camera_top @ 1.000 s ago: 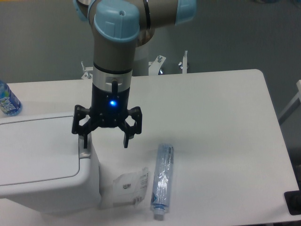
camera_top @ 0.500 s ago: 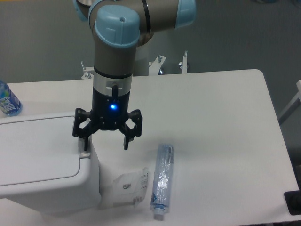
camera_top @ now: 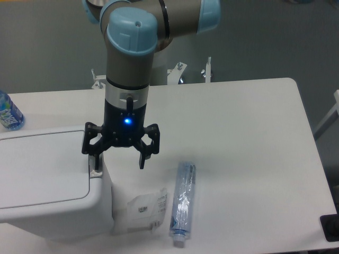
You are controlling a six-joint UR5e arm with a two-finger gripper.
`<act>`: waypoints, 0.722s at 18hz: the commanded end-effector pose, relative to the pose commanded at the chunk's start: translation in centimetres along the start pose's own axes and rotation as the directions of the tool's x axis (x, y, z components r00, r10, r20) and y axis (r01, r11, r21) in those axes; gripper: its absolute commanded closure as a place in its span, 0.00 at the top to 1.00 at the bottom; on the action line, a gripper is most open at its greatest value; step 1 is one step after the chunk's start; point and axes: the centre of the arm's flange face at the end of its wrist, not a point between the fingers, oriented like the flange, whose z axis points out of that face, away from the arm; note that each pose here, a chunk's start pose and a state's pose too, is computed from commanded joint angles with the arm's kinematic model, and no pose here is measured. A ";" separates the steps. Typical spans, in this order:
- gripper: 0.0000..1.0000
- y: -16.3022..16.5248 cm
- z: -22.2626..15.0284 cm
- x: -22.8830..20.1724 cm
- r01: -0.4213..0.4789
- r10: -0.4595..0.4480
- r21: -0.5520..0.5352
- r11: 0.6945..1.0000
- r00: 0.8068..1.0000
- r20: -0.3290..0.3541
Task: Open the trash can
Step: 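Press the gripper on the lid edge to flip the lid open, then lift the gripper up and away from the opened trash can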
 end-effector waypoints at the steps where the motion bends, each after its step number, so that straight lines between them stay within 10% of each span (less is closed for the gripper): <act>1: 1.00 0.0 0.0 0.0 0.000 0.000 0.000 1.000 1.000 0.000; 13: 1.00 -0.3 -0.2 -0.1 -0.002 0.002 0.007 1.000 1.000 0.011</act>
